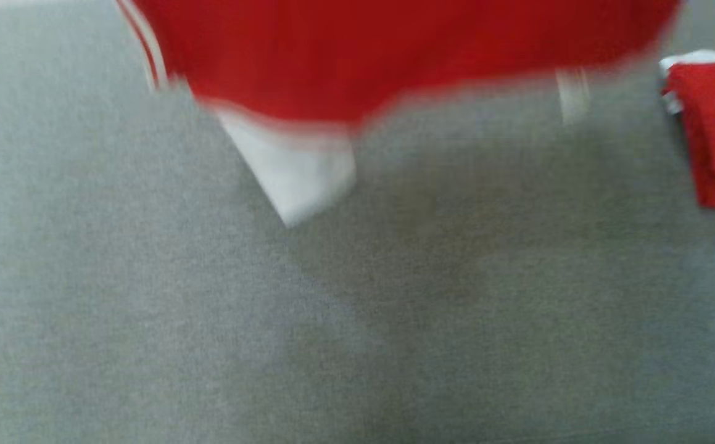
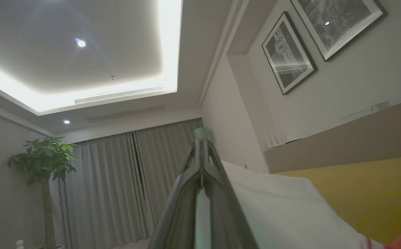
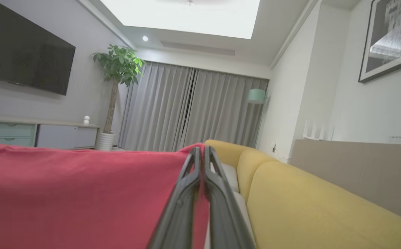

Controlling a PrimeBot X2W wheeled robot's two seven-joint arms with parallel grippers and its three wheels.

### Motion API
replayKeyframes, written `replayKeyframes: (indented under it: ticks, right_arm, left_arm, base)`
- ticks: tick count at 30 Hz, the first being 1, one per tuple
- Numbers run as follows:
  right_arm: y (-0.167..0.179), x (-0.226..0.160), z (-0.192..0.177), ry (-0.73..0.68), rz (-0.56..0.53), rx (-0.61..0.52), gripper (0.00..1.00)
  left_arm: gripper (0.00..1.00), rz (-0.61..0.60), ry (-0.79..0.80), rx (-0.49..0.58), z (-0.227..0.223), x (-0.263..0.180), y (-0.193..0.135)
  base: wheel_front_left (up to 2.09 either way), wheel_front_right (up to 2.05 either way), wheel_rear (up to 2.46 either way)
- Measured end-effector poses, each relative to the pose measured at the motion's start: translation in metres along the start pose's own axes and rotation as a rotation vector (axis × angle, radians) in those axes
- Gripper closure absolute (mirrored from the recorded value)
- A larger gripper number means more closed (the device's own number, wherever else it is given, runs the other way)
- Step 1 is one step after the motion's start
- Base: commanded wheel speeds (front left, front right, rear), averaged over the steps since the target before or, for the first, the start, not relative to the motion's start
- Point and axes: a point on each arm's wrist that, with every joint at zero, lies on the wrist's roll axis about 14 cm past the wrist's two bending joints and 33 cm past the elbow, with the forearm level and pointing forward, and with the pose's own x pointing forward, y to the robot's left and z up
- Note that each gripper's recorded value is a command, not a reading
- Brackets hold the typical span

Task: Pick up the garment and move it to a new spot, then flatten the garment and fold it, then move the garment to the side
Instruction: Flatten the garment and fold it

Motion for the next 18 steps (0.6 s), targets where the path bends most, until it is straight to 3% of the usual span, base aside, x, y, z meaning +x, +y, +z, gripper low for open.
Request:
replayKeyframes:
  ticks: [6,9,13,17,18]
  right_arm:
    - [-0.007,0.036,-0.012,-0.066,-0.01,-0.049,1.0]
    - [-0.002,0.039,-0.04,-0.024,0.001,-0.046,1.0]
    - [0.009,0.035,-0.089,0.065,0.02,-0.02,1.0]
    - [0.025,0.013,-0.14,0.166,0.035,0.03,1.0]
    - [0.025,0.013,-0.14,0.166,0.035,0.03,1.0]
  left_arm:
    - [1.0,0.045,-0.083,0.063,-0.001,0.033,0.019]
    - [1.0,0.041,-0.067,0.054,-0.016,0.033,0.018]
    - [1.0,0.025,-0.008,0.028,-0.054,0.014,0.012]
    - [1.0,0.023,0.137,-0.023,-0.116,-0.035,0.003]
    - [1.0,0.023,0.137,-0.023,-0.116,-0.035,0.003]
  base:
    - [0.0,0.0,0.0]
    - [0.0,0.0,0.0]
    - [0.0,0.0,0.0]
    - [0.0,0.0,0.0]
    - [0.0,0.0,0.0]
